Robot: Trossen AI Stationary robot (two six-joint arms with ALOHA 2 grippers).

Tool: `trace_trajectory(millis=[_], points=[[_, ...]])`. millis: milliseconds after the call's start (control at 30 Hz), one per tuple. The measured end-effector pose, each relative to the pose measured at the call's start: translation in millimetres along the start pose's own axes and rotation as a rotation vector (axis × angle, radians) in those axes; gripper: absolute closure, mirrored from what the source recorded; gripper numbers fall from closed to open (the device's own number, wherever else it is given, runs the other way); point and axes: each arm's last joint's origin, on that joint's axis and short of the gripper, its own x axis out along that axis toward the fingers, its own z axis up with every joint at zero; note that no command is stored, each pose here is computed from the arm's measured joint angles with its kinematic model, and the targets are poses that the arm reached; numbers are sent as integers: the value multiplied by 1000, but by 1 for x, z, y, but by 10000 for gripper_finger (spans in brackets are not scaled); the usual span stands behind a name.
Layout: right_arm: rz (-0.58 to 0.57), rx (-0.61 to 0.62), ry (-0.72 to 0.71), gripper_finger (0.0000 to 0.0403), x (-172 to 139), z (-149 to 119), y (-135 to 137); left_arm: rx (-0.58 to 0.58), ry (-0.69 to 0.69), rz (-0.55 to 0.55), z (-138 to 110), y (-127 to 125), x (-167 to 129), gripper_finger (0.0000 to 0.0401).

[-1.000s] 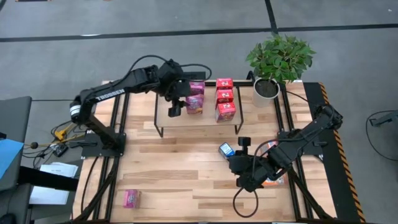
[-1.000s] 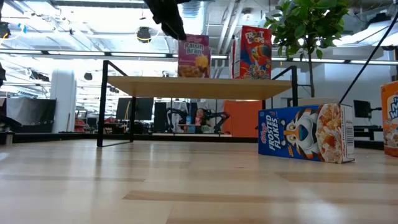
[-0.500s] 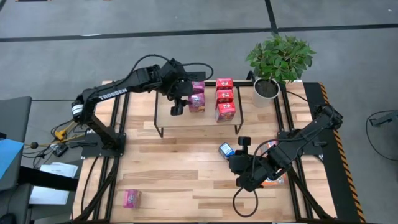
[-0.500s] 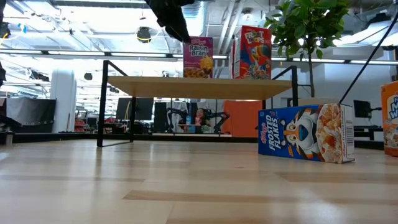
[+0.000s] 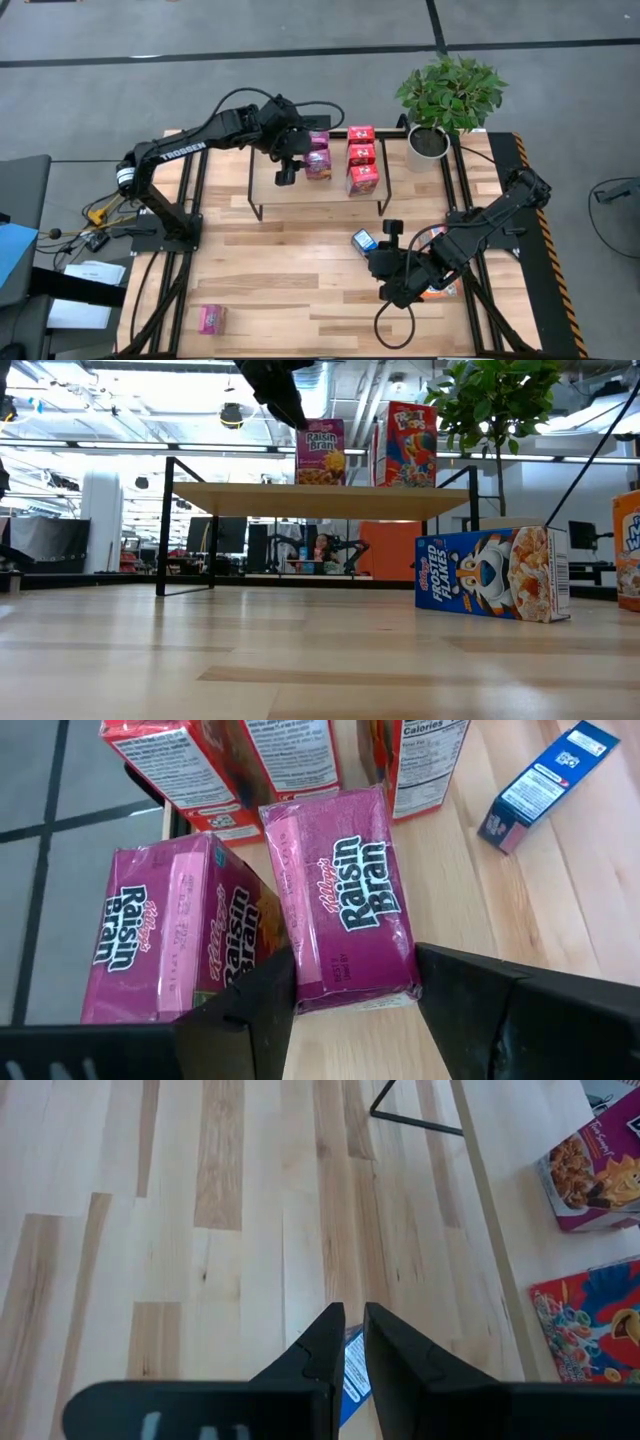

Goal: Stack cereal on shelf
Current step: Put the bottom purple cereal box on the shelf aligned with the other purple cereal box

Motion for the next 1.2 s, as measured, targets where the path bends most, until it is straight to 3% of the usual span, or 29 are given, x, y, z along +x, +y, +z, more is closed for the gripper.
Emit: trace_trajectory(millis=[633, 1000, 1200], points=[[2, 1, 1, 337, 0, 0, 0, 15, 25, 6, 1, 1, -6, 223], [6, 4, 1, 337, 0, 0, 0, -13, 38, 15, 1, 0, -6, 142], [6, 3, 1, 337, 0, 0, 0, -7, 75, 54, 1, -3, -5, 116]])
